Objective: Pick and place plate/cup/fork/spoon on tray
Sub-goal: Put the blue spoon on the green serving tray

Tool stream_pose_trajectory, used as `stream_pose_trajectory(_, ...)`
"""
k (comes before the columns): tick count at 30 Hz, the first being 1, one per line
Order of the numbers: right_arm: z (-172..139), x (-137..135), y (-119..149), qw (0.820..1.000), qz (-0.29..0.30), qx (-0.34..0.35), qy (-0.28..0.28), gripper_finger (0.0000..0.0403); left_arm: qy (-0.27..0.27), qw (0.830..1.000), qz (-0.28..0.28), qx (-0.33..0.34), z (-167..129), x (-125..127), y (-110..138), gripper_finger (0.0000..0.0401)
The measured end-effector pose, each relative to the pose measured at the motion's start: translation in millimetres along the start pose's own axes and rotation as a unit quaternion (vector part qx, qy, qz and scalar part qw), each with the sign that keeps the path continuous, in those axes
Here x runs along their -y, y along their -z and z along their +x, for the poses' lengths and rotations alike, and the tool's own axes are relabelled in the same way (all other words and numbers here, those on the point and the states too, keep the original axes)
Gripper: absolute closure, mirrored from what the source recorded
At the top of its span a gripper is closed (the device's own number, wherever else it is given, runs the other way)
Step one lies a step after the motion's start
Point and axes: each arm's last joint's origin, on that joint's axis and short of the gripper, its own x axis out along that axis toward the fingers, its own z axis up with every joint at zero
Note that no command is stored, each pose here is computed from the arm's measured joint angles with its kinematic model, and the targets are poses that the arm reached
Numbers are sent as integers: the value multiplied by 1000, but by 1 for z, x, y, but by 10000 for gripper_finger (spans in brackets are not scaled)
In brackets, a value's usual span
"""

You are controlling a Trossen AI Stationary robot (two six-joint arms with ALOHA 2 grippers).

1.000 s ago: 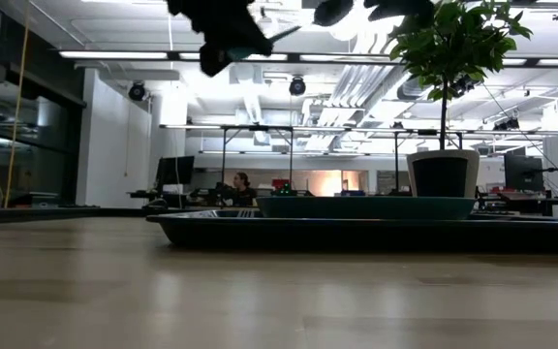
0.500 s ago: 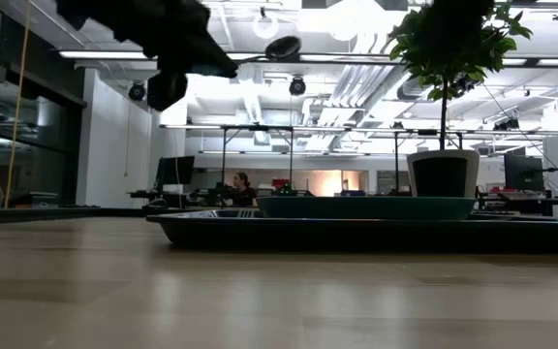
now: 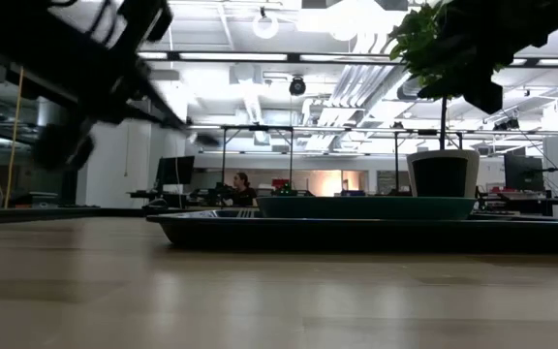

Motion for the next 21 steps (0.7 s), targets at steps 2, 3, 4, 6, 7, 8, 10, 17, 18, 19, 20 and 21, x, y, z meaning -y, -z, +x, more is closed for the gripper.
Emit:
stream_pose_trajectory(2,1,0,1,1000,-1,3,-1,219,-11,999,-40,21,2,-12,12,401)
stream_pose_trajectory(3,1,0,1,1000,-6,3,0,219,-16,998,-57,31,3,-17,16,401)
stream_pose_trajectory(4,1,1,1,1000,-10,1,2,219,-21,997,-68,37,6,-21,20,401)
stream_pose_trajectory(6,1,0,0,1000,-18,5,-2,219,-32,996,-80,36,14,-24,27,401)
stream_pose_trajectory(7,1,0,0,1000,-19,6,-4,219,-32,996,-83,30,17,-22,31,401)
stream_pose_trajectory(8,1,-1,0,1000,-19,7,-4,219,-30,996,-86,22,22,-18,35,401)
stream_pose_trajectory(10,1,-1,0,1000,-20,7,-4,219,-32,996,-87,10,29,-14,39,401)
stream_pose_trajectory(17,1,-1,0,1000,-21,6,-6,219,-68,994,-83,-11,38,-18,35,401)
stream_pose_trajectory(18,1,-1,0,1000,-22,5,-8,219,-72,994,-81,-9,38,-19,34,401)
stream_pose_trajectory(19,1,-1,0,1000,-25,3,-10,219,-74,994,-81,-8,39,-19,34,401)
stream_pose_trajectory(20,1,-1,0,1000,-28,3,-11,219,-77,994,-82,-6,39,-20,33,401)
stream_pose_trajectory(21,1,-1,0,1000,-29,3,-11,219,-80,993,-83,-3,39,-20,32,401)
